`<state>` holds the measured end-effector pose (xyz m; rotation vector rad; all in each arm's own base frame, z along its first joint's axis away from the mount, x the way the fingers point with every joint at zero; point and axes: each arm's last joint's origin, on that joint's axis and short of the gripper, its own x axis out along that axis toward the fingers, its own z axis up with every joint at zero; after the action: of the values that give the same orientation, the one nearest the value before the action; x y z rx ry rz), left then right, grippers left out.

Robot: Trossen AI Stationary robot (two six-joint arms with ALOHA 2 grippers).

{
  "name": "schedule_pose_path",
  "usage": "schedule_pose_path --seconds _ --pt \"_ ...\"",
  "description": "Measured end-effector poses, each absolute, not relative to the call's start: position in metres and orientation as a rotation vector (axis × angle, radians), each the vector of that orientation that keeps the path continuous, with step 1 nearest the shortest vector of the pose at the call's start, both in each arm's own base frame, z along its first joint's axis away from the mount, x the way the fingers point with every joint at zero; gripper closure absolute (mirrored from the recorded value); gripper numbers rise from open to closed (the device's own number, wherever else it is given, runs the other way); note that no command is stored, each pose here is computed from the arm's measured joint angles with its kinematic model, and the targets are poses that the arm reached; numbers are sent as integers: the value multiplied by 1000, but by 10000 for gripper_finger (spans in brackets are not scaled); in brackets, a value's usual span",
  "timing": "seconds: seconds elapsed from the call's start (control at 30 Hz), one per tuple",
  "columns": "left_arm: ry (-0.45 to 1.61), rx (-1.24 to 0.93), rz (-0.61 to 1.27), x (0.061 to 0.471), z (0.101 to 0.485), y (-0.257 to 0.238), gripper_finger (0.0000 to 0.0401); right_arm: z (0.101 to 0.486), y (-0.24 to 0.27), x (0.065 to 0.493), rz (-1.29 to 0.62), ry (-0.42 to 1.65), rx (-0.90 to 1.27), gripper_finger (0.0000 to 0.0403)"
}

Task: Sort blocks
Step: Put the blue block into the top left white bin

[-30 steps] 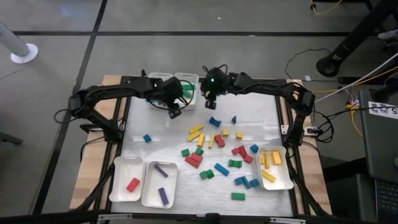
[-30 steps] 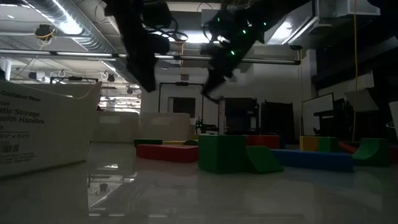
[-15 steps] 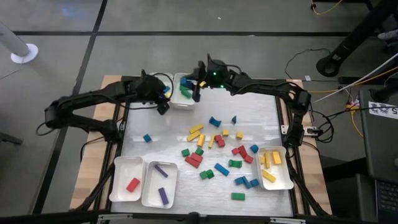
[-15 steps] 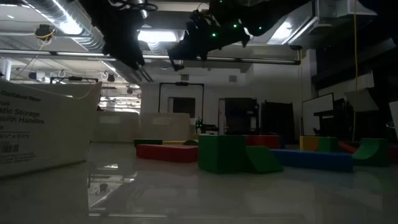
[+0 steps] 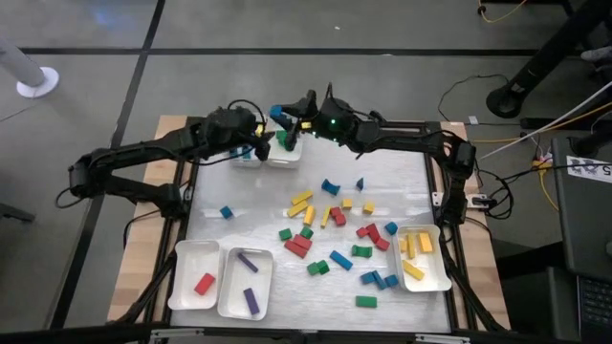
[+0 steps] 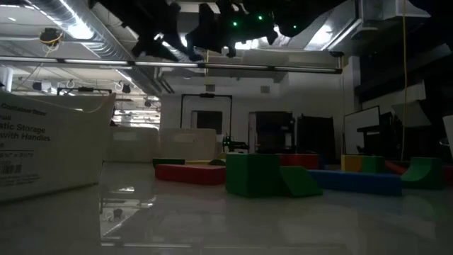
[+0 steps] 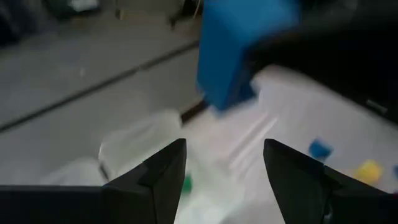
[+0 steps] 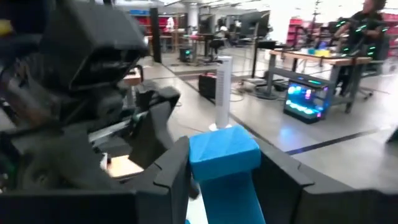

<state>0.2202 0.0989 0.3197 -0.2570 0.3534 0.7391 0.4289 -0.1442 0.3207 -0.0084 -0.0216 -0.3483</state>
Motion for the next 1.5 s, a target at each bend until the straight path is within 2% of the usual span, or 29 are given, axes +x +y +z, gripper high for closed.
schedule_pose_path --seconds 0.13,0.63,0.8,1.17,1.37,1.5 --pt "261 -224 729 224 329 100 199 321 -137 431 -380 -28 -10 259" --pt "169 -137 724 231 337 104 206 331 -130 432 -368 -134 14 259" --pt "171 -91 789 230 338 105 245 333 -130 432 -363 -151 13 259" --pt "180 -60 805 233 336 107 372 332 -132 432 -389 -143 13 258" --pt "192 -54 805 234 334 108 378 330 -132 432 -401 -130 16 257" --pt "203 -42 805 234 334 108 376 330 -132 432 -392 -125 16 241"
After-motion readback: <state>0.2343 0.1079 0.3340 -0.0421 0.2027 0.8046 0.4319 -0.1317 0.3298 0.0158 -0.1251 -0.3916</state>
